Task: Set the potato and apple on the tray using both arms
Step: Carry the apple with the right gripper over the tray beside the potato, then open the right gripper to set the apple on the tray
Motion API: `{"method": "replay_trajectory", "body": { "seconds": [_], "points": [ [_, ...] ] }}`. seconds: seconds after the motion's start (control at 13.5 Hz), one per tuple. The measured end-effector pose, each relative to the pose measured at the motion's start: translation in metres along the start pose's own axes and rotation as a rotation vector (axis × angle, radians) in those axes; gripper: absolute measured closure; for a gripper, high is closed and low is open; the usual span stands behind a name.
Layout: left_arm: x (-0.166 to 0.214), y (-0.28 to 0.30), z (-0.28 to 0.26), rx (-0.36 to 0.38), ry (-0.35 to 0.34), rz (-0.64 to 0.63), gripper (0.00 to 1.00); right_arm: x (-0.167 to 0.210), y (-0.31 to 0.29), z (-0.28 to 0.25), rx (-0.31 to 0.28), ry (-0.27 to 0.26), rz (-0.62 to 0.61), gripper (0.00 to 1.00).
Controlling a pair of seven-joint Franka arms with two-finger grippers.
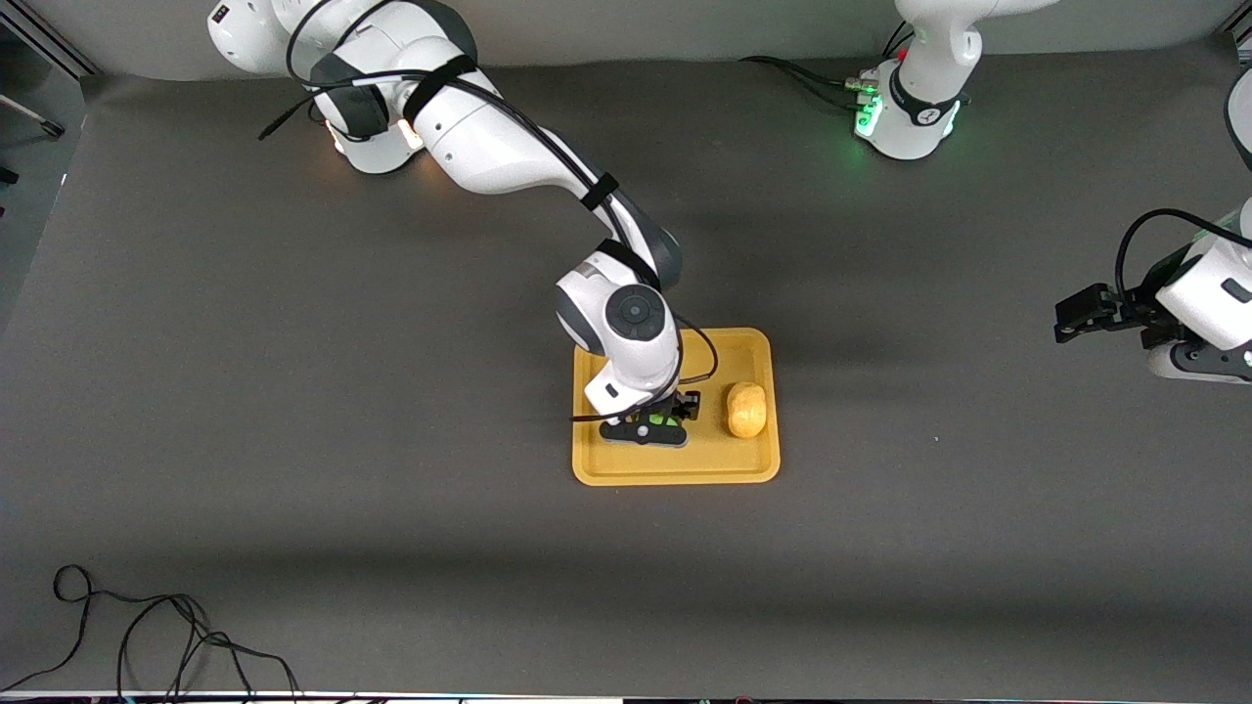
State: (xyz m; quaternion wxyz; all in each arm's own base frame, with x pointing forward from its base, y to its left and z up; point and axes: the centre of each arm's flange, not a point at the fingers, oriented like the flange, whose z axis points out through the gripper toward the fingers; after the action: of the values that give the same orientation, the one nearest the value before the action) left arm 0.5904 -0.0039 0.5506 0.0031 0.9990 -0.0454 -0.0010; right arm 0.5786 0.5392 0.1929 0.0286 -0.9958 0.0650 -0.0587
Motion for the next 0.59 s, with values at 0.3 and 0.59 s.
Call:
{"method": "replay_trajectory", "body": {
  "seconds": [0.3,0.59],
  "points": [
    [0.0003,0.0000,0.0024,0.000,0.002,0.000,0.01,-0.0062,-0.0057,-0.0003,0.002,0.000,0.000,0.26],
    [-0.0002,0.0000,0.0069,0.000,-0.005,0.000,0.01,-0.0063,-0.0059,-0.0003,0.000,-0.001,0.013,0.07]
  ]
}}
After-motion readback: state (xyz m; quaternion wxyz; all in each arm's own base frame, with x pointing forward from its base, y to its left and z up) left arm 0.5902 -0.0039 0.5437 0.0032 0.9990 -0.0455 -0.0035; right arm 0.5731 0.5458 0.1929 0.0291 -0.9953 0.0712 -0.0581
